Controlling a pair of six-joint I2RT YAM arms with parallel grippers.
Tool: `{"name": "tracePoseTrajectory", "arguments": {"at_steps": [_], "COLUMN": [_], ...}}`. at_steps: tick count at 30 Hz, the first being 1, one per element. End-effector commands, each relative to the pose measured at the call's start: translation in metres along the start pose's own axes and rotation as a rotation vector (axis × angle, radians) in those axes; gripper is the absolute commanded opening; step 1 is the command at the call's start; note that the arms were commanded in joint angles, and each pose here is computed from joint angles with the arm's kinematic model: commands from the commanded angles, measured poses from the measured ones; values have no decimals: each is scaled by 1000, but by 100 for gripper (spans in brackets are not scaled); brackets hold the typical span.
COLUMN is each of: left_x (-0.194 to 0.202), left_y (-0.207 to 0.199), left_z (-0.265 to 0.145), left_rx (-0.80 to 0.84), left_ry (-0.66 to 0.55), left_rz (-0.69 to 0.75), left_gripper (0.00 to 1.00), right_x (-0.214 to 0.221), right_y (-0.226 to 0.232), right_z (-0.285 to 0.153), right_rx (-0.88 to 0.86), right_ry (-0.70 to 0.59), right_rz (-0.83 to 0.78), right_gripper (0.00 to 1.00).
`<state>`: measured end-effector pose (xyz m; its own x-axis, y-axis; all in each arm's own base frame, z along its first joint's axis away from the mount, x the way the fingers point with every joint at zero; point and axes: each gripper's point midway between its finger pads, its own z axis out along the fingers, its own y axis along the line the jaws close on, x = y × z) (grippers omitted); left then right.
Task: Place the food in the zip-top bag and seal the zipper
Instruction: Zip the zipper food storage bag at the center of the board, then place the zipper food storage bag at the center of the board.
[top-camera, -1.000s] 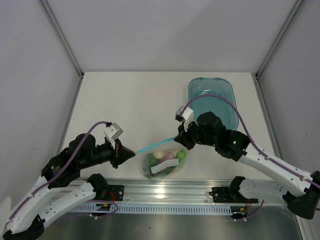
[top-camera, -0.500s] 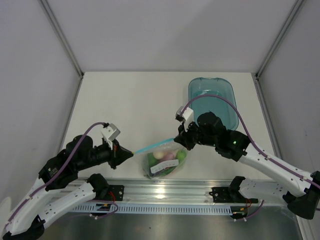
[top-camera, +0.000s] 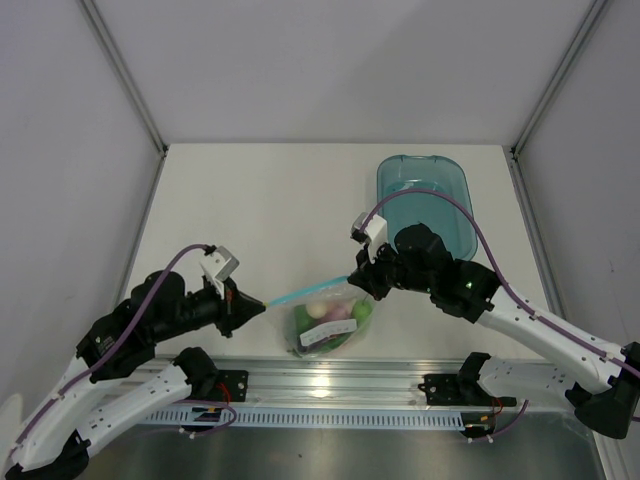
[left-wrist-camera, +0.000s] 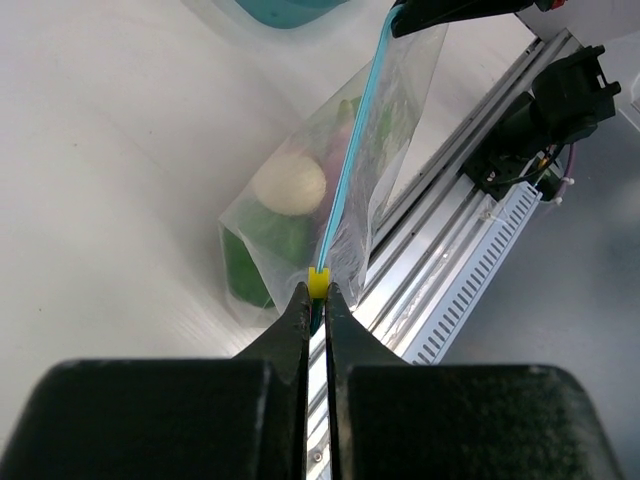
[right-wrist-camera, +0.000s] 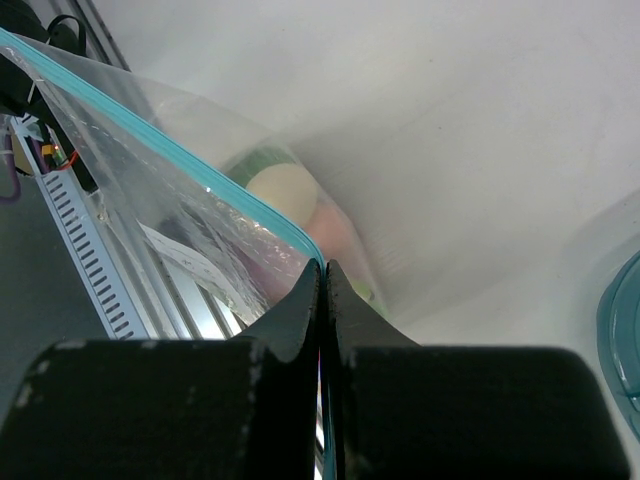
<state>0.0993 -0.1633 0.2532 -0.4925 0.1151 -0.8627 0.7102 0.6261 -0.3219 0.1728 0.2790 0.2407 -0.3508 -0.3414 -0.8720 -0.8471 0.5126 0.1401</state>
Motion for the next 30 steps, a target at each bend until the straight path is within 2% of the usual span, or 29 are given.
{"name": "tracePoseTrajectory", "arguments": {"at_steps": [1,4,6,7,9,10,11,12,16,22,23,30], "left_x": [-11,-12,-13,-16,-16,-17,-18,-20,-31,-55,-58,-55], "left_y": [0,1,0,-1,-1,-2,-2,-1,7,21,20,2], "left_z": [-16,-18,-18,-19,-18,-17,-16,-17,-20,-40,-42,-42], "left_rx": [-21,-28,-26,-23,-20,-15,-17,-25,-80,-178,-174,-70], "left_ry": [-48,-55,-59,-67,-67,-73,-73,-78,-116,-263,-280,-279], "left_rz": [-5,-7,-10,-11,-11,-6,-5,-5,-11,-28,-28,-42], "left_gripper": [0,2,9,26,48,66,74,97,100,100,99,100], "right_x": [2,2,3,3,2,2,0,-1,-5,-24,-20,-56], "right_y": [-15,-14,-12,-11,-9,-8,-8,-7,-6,-14,-20,-74], "right_z": [-3,-2,0,0,2,3,3,4,15,44,58,114], "right_rx": [71,60,49,45,30,27,25,19,6,27,41,166], "right_ry": [2,1,7,7,6,10,4,1,8,18,47,17], "right_rz": [-3,-3,0,1,2,3,4,4,16,7,10,92], "right_gripper": [0,0,0,0,0,0,0,0,0,0,0,0]}}
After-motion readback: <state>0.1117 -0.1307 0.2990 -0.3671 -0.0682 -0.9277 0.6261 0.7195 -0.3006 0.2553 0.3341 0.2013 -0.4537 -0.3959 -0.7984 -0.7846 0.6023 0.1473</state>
